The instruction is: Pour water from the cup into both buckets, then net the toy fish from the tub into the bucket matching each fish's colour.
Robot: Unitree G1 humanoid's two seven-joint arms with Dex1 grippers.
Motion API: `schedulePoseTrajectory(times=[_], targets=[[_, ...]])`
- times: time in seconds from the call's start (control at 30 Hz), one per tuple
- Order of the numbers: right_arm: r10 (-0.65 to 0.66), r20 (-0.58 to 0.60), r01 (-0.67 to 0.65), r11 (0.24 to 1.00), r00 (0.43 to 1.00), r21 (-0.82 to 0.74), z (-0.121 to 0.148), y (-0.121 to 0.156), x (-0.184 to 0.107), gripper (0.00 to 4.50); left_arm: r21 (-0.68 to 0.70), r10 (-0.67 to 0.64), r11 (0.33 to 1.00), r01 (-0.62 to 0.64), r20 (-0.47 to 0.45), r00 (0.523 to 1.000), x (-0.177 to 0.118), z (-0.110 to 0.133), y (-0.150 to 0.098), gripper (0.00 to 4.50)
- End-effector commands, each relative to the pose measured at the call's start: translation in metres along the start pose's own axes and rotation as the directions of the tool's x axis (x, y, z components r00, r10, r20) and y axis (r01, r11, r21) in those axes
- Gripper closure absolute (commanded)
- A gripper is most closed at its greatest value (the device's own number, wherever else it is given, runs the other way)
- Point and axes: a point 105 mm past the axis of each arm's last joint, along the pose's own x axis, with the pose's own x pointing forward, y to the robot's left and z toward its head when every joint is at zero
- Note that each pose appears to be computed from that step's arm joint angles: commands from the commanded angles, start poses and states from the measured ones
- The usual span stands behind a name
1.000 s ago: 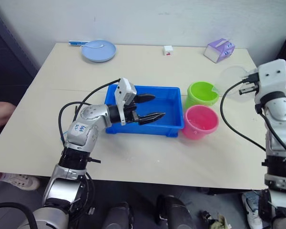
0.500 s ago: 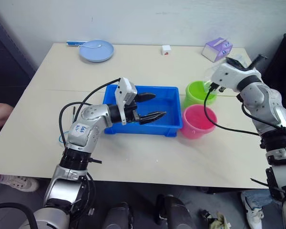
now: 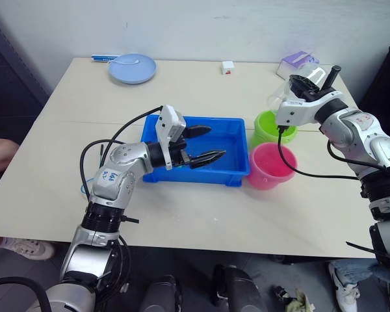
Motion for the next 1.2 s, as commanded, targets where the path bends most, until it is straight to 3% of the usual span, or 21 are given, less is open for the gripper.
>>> schedulePoseTrajectory(times=[0.03, 0.1, 0.2, 0.33, 0.5, 0.53, 0.63, 0.7, 0.97, 1.1, 1.2], targets=[[-0.054, -0.015, 0.054, 0.999, 0.998, -0.006, -0.007, -0.018, -0.004, 3.83, 0.037, -0.025, 0.999, 0.023, 0.038, 0.999, 0.002, 0.011, -0.006, 0.00], [-0.062, -0.039, 0.063, 0.998, 0.997, 0.029, -0.013, -0.018, -0.007, 3.83, 0.036, -0.029, 0.999, 0.027, 0.040, 0.999, 0.003, 0.012, -0.006, 0.00], [-0.092, -0.136, 0.121, 0.968, 0.986, 0.220, -0.031, -0.016, -0.014, 3.83, 0.035, -0.042, 0.999, 0.041, 0.040, 0.998, 0.004, 0.013, -0.007, 0.00], [-0.111, -0.290, 0.251, 0.825, 0.951, 0.507, -0.057, -0.010, -0.033, 3.83, 0.036, -0.071, 0.997, 0.070, 0.039, 0.997, 0.007, 0.016, -0.008, 0.00], [-0.120, -0.485, 0.480, 0.471, 0.866, 0.740, -0.083, 0.000, -0.071, 3.83, 0.048, -0.190, 0.981, 0.189, 0.017, 0.982, 0.006, 0.016, -0.026, 0.00], [-0.133, -0.508, 0.518, 0.379, 0.851, 0.767, -0.085, -0.002, -0.079, 3.83, 0.042, -0.200, 0.979, 0.199, 0.021, 0.980, 0.006, 0.016, -0.028, 0.00], [-0.136, -0.629, 0.634, -0.005, 0.766, 0.773, -0.097, -0.006, -0.118, 3.83, 0.017, -0.240, 0.971, 0.239, 0.027, 0.970, 0.004, 0.018, -0.034, 0.00], [-0.082, -0.679, 0.667, -0.138, 0.729, 0.732, -0.101, 0.002, -0.145, 3.83, 0.009, -0.286, 0.958, 0.286, 0.019, 0.958, 0.001, 0.017, -0.041, 0.00], [0.102, -0.674, 0.644, -0.426, 0.732, 0.635, -0.058, 0.056, -0.204, 3.83, 0.006, -0.308, 0.951, 0.308, -0.026, 0.951, -0.004, 0.009, -0.045, 0.00], [0.167, -0.651, 0.648, -0.434, 0.740, 0.626, -0.038, 0.078, -0.206, 3.83, -0.010, -0.359, 0.933, 0.359, -0.022, 0.933, -0.006, 0.012, -0.053, 0.00], [0.220, -0.687, 0.704, -0.415, 0.693, 0.577, -0.034, 0.099, -0.217, 3.83, -0.015, -0.378, 0.926, 0.377, -0.028, 0.926, -0.007, 0.012, -0.056, 0.00]])
